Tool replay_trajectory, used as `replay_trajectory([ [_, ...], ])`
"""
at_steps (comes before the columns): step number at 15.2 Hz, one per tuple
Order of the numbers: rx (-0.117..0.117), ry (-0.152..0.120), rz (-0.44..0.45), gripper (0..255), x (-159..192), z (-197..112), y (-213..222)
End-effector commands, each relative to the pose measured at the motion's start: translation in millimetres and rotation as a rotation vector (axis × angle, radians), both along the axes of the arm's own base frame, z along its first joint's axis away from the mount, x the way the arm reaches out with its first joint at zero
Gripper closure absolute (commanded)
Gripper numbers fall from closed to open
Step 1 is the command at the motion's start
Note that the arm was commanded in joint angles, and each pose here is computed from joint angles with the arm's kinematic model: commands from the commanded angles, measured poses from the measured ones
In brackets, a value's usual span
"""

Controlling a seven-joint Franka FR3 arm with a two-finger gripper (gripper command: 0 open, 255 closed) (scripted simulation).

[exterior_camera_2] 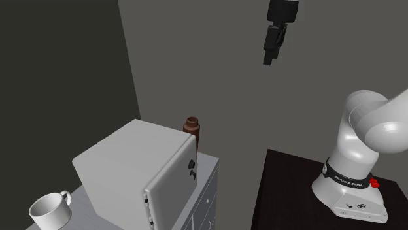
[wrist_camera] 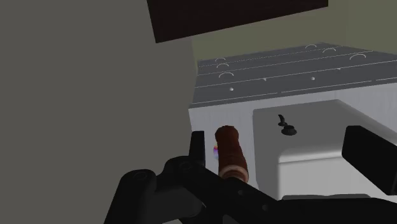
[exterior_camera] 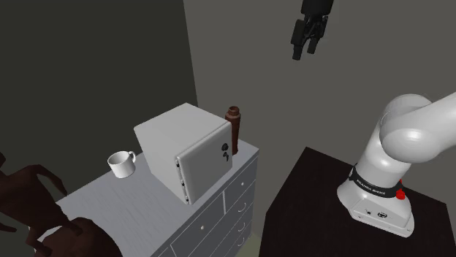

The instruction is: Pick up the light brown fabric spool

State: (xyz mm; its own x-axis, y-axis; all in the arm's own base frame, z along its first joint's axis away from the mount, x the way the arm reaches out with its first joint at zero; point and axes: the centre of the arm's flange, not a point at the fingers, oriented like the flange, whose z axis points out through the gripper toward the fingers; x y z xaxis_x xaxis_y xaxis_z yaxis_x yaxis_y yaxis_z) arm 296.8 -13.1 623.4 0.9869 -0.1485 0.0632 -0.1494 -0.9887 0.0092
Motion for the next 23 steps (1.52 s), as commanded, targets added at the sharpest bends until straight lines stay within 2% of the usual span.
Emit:
replay_trajectory([
  [1, 0.000, 0.000, 0.000, 0, 0.0, 0.0, 0.0],
  [23, 0.135, -0.008, 0.184, 0, 217.4, -190.2, -56.2],
])
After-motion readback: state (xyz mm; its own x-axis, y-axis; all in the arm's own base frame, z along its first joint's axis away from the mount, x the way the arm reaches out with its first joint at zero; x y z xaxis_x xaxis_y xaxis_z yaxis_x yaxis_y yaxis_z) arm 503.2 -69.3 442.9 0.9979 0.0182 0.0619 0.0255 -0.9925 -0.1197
